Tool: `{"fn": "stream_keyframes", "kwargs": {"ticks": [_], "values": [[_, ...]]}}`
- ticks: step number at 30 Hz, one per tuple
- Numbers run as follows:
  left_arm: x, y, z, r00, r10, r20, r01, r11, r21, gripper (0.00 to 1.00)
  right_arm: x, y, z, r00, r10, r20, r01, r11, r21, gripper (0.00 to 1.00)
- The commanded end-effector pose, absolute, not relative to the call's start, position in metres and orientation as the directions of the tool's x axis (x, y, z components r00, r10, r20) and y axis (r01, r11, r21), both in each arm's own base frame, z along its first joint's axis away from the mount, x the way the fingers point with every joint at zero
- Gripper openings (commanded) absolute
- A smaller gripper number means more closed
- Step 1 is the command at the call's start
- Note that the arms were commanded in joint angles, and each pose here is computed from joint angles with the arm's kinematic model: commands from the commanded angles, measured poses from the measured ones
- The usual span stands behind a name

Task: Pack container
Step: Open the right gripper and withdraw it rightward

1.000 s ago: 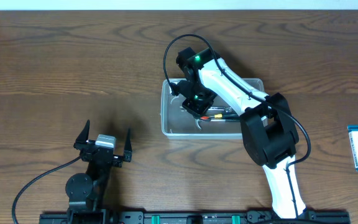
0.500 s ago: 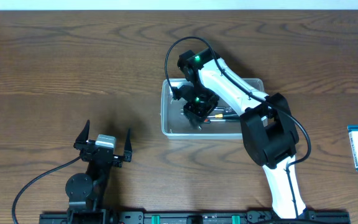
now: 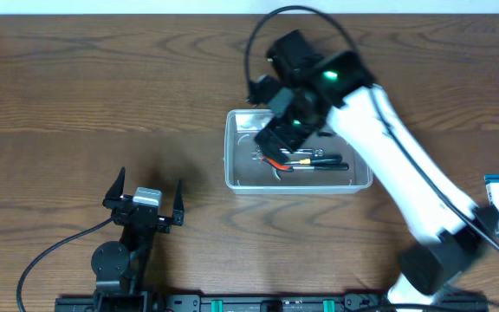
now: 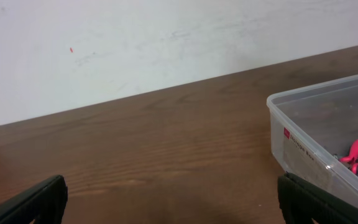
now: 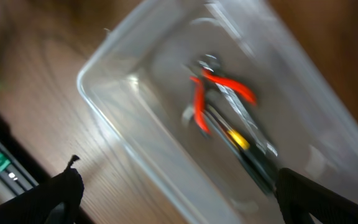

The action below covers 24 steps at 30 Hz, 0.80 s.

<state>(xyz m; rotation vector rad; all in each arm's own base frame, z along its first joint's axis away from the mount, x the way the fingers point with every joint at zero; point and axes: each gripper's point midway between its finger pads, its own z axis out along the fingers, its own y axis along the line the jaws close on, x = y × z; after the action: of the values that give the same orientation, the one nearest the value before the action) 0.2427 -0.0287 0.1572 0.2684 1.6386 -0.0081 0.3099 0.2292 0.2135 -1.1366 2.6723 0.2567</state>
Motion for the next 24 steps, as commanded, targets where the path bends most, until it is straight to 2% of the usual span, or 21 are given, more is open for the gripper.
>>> {"fn": "stream_keyframes", "kwargs": {"ticks": [1,4,11,17,21,24], "values": [[0.242,-0.028,0.141,-0.107,0.163,-0.981,0.185,0.973,0.142,0.98,0.316,0.164,0.266,-0.790,-0.501,-0.352,-0.479,0.864,-0.154,0.99],[0.242,-0.028,0.141,-0.107,0.163,-0.981,0.185,0.973,0.142,0.98,0.301,0.119,0.294,-0.835,-0.389,-0.389,-0.331,0.920,-0.210,0.99],[0.242,-0.028,0.141,-0.107,0.163,-0.981,0.185,0.973,0.142,0.98,0.251,0.048,0.321,-0.894,-0.224,-0.387,-0.162,0.969,-0.187,0.99],[0.242,-0.028,0.141,-0.107,0.163,-0.981,0.185,0.973,0.142,0.98,0.224,0.034,0.338,-0.880,-0.107,-0.462,-0.118,0.993,-0.006,0.99],[0.242,-0.028,0.141,-0.107,0.163,-0.981,0.185,0.973,0.142,0.98,0.203,0.001,0.344,-0.860,-0.049,-0.508,-0.033,0.999,-0.042,0.99],[0.242,-0.028,0.141,-0.107,0.163,-0.981,0.185,0.973,0.142,0.98,0.190,-0.033,0.348,-0.841,0.037,-0.540,0.109,0.989,-0.102,0.99]]}}
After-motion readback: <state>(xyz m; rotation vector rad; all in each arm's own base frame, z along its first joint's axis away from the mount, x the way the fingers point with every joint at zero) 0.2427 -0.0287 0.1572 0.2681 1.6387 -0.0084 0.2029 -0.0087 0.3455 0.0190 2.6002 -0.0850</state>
